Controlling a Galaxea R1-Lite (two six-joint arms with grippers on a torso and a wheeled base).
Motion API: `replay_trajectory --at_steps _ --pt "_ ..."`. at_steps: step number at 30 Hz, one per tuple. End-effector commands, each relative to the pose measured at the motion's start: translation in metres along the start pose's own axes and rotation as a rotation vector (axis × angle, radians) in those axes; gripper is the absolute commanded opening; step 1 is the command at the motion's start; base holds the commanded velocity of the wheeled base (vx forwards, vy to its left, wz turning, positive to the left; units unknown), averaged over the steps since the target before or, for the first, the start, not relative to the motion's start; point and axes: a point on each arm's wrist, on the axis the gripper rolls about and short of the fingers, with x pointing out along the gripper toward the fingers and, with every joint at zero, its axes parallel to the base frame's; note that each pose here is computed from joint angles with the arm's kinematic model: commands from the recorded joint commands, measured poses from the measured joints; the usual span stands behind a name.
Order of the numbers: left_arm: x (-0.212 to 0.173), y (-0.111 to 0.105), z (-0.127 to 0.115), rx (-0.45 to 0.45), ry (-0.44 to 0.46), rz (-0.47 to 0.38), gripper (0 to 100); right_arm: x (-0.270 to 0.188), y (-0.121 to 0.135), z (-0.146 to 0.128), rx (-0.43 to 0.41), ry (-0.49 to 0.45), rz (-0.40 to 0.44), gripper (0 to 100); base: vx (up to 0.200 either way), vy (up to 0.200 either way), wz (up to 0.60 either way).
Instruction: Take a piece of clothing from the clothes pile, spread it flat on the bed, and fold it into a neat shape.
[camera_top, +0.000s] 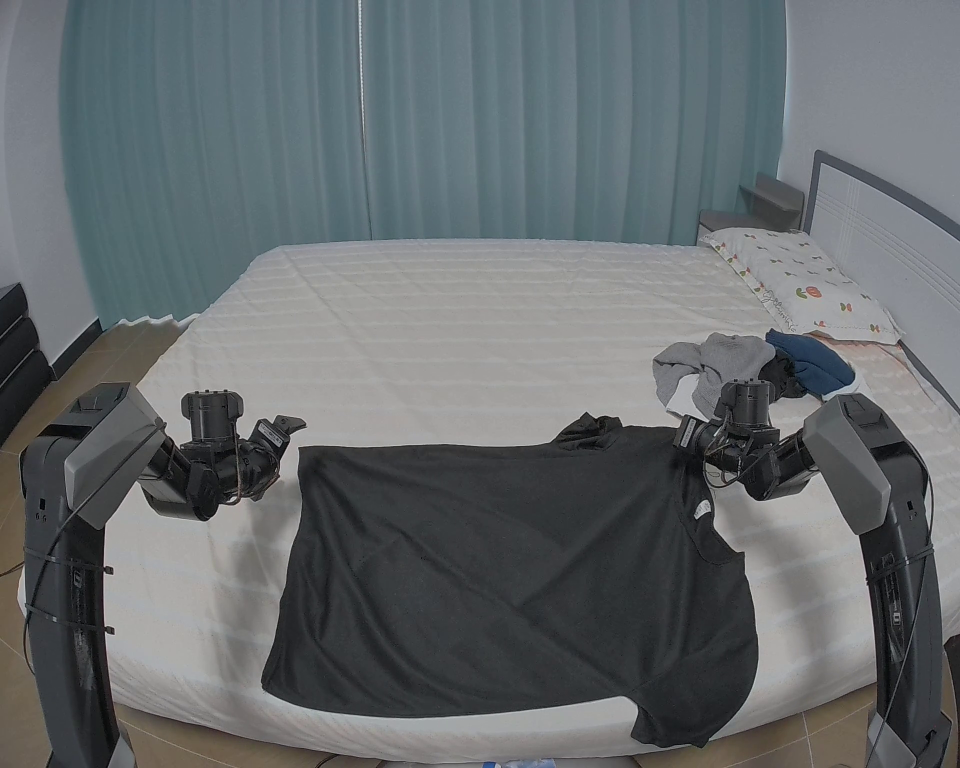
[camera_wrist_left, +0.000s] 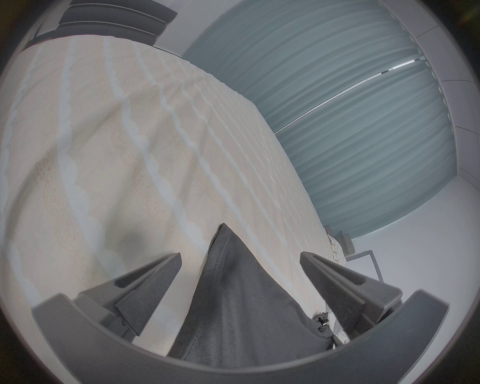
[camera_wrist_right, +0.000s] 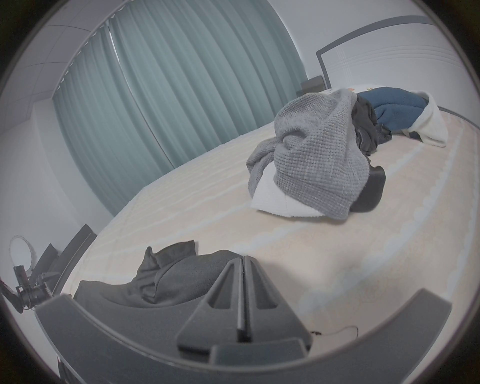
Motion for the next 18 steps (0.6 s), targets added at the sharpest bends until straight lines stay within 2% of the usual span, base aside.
replay_trajectory --at_steps 1,4,16,17,18 --pt "0.0003 0.0006 -0.0001 -0.001 0.001 0.001 100 0.0067 -0.0006 -0.003 0.0 -0.019 0.005 0 0.0 0.0 0.0" --pt "0.0003 0.0006 -0.0001 -0.001 0.0 0.002 100 0.0125 0.0055 0.0006 -0.006 -0.085 0.018 0 0.0 0.0 0.0" --pt "0.0003 0.0006 -0.0001 -0.001 0.0 0.002 100 0.0156 0.0067 -0.0093 -0.015 -0.068 -0.009 0 0.0 0.0 0.0" --pt "0.0003 0.0006 -0.0001 -0.001 0.0 0.002 100 0.0156 0.0068 -0.0089 -0.015 -0.073 -0.012 100 0.0 0.0 0.0" --pt "0.0003 0.0006 -0.0001 -0.001 0.0 0.002 100 0.0154 0.0067 -0.009 -0.017 -0.078 -0.013 100 0.0 0.0 0.0"
